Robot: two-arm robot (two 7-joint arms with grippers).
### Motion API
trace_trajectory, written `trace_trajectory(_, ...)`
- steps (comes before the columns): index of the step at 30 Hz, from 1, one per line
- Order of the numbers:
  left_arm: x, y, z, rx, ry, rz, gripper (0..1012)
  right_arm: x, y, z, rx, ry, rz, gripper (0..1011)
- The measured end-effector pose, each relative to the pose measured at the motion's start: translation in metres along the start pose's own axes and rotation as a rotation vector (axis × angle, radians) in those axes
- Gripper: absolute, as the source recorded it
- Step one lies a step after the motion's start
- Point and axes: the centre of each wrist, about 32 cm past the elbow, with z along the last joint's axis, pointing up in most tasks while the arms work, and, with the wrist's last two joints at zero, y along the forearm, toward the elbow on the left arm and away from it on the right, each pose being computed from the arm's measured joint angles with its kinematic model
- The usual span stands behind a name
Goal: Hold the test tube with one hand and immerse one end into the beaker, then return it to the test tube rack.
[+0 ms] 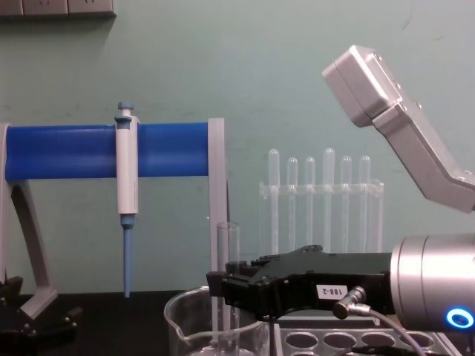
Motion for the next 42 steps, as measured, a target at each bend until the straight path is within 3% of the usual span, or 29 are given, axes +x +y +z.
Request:
trace_trajectory(9,0.0,0.0,0.0,0.0,0.0,0.0,1000,0.0,0.0,0.0,0.0,-0.002,-0.001,241)
trace_trajectory(12,0.0,0.0,0.0,0.0,0.0,0.0,1000,0.001,0.0,0.006,0.009,-0.018,-0.005,239)
trace_trajectory(19,0.0,0.0,0.0,0.0,0.0,0.0,1000,0.001,-0.002,0.026,0.039,-0.052,-0.007,241)
trace_trajectory(24,0.0,0.0,0.0,0.0,0.0,0.0,1000,0.0,-0.008,0.048,0.071,-0.087,-0.006,241)
trace_trajectory(32,0.0,0.0,0.0,0.0,0.0,0.0,1000,0.0,-0.026,0.079,0.121,-0.117,-0.006,239)
trace_trajectory(39,0.0,0.0,0.0,0.0,0.0,0.0,1000,0.0,-0.048,0.093,0.133,-0.107,-0.015,239)
trace_trajectory(42,0.0,0.0,0.0,0.0,0.0,0.0,1000,-0.001,-0.065,0.097,0.126,-0.102,-0.041,241)
